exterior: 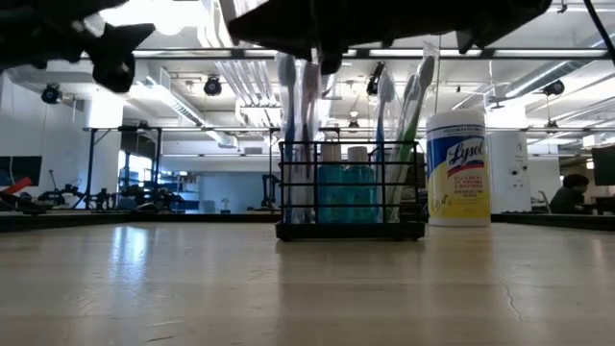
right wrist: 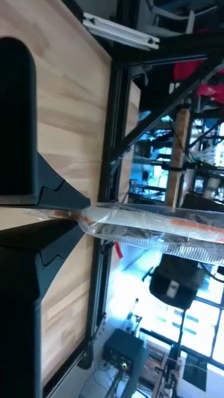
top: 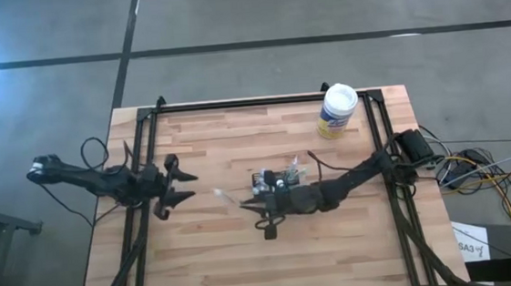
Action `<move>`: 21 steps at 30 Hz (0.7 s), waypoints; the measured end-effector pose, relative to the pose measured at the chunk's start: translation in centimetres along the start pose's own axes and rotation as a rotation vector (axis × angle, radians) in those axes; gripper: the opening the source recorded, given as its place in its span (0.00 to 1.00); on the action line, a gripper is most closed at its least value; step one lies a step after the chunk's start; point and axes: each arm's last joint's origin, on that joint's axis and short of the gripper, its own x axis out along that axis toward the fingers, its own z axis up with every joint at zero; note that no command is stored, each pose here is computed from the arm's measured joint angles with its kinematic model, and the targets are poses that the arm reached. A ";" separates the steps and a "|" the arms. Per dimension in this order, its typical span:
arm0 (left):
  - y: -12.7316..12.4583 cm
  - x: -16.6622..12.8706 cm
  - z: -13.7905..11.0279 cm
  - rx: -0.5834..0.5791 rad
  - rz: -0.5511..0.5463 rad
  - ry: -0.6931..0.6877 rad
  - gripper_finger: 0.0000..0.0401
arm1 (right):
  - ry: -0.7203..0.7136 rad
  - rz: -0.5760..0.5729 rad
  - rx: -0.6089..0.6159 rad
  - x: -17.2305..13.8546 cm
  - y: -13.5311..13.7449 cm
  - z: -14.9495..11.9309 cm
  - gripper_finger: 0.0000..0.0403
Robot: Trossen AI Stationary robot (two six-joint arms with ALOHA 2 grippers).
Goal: Pick & Place toothbrushing station
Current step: Put the orange toothbrush into the mesh organizer
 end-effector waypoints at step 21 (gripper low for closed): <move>-2.4 7.2 5.5 0.067 -0.052 0.088 0.61 | 0.022 -0.017 -0.080 1.4 -0.5 2.1 0.04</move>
